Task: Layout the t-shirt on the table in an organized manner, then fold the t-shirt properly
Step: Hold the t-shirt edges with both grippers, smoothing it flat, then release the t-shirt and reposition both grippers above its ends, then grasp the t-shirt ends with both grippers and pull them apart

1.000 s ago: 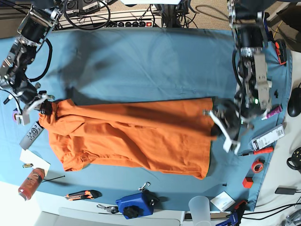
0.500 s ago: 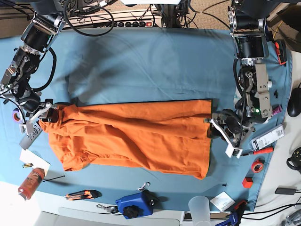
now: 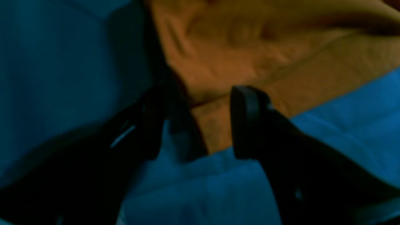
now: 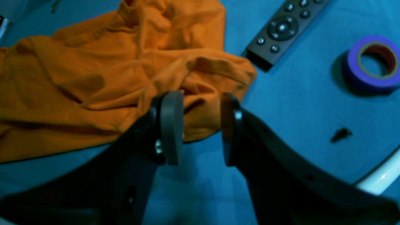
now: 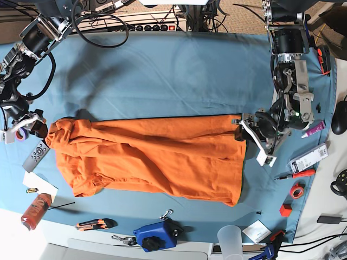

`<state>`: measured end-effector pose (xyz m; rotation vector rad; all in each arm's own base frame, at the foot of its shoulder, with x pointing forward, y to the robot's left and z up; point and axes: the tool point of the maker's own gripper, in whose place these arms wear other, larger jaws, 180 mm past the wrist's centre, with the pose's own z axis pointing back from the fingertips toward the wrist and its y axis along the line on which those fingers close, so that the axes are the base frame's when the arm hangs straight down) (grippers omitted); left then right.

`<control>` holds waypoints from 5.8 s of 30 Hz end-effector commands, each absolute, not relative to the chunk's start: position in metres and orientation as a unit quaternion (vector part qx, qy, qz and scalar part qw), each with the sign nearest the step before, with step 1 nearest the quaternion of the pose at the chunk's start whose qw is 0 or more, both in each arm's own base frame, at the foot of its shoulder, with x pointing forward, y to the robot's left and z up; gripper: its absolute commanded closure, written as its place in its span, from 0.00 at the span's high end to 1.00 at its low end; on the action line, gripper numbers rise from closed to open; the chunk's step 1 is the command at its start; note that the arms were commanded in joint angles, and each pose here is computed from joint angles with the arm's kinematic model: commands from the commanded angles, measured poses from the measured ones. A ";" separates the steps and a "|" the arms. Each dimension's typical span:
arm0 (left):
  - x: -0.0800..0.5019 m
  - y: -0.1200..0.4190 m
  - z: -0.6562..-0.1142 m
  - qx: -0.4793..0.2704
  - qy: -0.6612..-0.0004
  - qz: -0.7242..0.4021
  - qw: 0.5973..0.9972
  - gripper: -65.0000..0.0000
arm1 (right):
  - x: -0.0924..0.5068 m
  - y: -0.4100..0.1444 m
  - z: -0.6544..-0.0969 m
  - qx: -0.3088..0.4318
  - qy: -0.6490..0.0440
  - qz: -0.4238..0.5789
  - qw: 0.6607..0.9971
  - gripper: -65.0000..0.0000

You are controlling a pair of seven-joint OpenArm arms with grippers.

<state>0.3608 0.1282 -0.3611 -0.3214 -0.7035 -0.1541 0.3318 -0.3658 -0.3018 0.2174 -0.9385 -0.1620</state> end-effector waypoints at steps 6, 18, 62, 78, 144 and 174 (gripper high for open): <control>0.378 0.125 -0.339 -0.165 -0.391 -0.072 0.903 0.52 | 0.339 -0.368 -0.281 0.109 -0.477 -0.068 0.869 0.31; 0.377 0.106 -0.348 -0.193 -0.385 -0.064 0.900 0.35 | 0.339 -0.368 -0.281 0.109 -0.477 -0.068 0.870 0.31; 0.229 0.088 -0.351 -0.188 -0.313 -0.133 0.922 0.00 | 0.235 -0.373 -0.314 0.209 -0.449 -0.148 0.856 0.31; 0.232 0.088 -0.349 -0.188 -0.319 -0.133 0.919 0.00 | 0.320 -0.305 -0.323 0.223 -0.475 -0.093 0.846 0.31; 0.232 0.076 -0.340 -0.219 -0.335 -0.152 0.904 0.00 | 0.350 -0.295 -0.333 0.140 -0.479 -0.044 0.865 0.51; 0.225 0.089 -0.348 -0.205 -0.307 -0.143 0.918 0.00 | 0.262 -0.356 -0.298 0.219 -0.479 -0.136 0.839 0.00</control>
